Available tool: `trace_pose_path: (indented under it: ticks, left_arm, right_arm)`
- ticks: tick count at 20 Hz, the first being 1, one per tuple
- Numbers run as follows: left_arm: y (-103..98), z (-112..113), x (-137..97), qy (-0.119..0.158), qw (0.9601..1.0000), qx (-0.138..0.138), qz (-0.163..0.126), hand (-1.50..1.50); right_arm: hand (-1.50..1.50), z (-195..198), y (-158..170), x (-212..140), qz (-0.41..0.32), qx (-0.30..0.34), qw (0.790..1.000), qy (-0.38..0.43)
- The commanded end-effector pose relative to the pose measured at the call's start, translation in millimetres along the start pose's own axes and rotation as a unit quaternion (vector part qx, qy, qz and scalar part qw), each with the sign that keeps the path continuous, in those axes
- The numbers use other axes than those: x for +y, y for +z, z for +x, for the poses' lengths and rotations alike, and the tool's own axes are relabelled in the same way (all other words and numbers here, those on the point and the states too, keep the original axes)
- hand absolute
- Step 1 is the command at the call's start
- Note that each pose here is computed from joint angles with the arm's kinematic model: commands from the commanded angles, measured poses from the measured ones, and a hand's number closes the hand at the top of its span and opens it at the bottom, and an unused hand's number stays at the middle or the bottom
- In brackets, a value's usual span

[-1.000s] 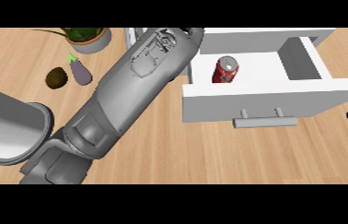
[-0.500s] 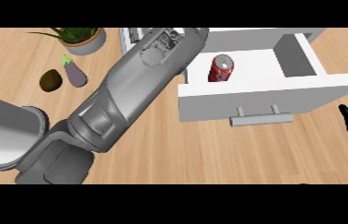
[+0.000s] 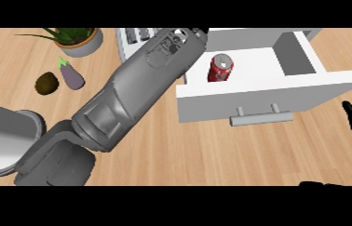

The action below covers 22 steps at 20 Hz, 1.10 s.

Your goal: Pick up the can, place it into the drawer and close the drawer

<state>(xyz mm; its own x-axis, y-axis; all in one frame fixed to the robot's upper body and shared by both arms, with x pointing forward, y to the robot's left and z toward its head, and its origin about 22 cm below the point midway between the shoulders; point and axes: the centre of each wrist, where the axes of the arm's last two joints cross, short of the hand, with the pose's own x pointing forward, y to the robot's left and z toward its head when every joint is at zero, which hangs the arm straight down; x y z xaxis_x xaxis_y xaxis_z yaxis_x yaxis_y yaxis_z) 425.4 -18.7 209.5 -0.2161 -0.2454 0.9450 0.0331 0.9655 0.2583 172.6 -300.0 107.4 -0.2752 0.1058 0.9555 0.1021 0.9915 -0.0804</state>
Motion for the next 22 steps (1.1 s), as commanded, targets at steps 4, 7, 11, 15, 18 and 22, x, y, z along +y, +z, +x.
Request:
trace_pose_path:
  ticks: [4,7,11,15,18,22]
  left_arm:
    - [5.5,-23.5,-2.1,-0.022,0.9998,0.004,0.003,1.5]
    - [4.6,-32.8,-0.2,-0.05,0.9986,-0.01,0.014,1.5]
    - [6.7,-38.4,-1.7,-0.065,0.9976,-0.007,0.025,1.5]
    - [7.5,-53.6,3.1,-0.065,0.9969,-0.004,0.045,-1.5]
    - [4.3,-41.9,1.4,-0.058,0.9964,0.007,0.062,-1.5]
    - [5.9,-56.4,5.6,-0.055,0.9959,0.006,0.071,-1.5]
  right_arm:
    - [-1.5,-14.8,-0.2,-13.0,-0.005,-0.005,1.0,0.004]
    - [-1.5,12.3,-4.8,-0.4,0.014,-0.015,1.0,0.006]
    - [-1.5,9.6,-5.3,9.3,0.021,-0.016,1.0,-0.002]
    - [-1.5,9.1,-11.2,0.7,0.015,-0.02,1.0,0.008]
    - [-1.5,3.5,-5.8,7.8,0.024,-0.016,1.0,-0.002]
    - [-1.5,7.6,-7.6,-2.0,0.025,-0.019,0.999,0.005]
